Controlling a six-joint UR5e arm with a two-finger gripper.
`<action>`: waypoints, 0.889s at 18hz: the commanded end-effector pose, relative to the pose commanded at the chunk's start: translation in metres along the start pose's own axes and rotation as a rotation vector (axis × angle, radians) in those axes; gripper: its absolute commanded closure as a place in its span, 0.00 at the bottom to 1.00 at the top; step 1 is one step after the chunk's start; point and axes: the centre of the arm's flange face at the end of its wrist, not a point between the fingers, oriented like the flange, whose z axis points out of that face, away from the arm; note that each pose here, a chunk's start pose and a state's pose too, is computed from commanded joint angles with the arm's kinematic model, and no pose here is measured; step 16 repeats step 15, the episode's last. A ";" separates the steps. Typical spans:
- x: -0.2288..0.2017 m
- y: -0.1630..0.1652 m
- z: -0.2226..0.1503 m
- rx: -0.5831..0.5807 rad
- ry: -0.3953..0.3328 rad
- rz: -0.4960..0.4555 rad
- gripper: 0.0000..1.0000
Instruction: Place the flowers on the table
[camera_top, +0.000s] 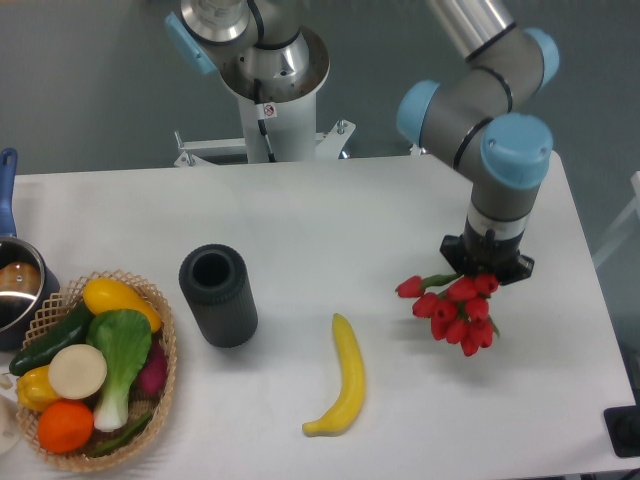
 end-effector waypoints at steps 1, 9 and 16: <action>0.002 0.001 0.000 -0.001 0.001 -0.002 0.00; -0.024 0.043 -0.044 0.037 -0.086 -0.056 0.00; -0.044 0.069 -0.058 0.055 -0.141 -0.024 0.00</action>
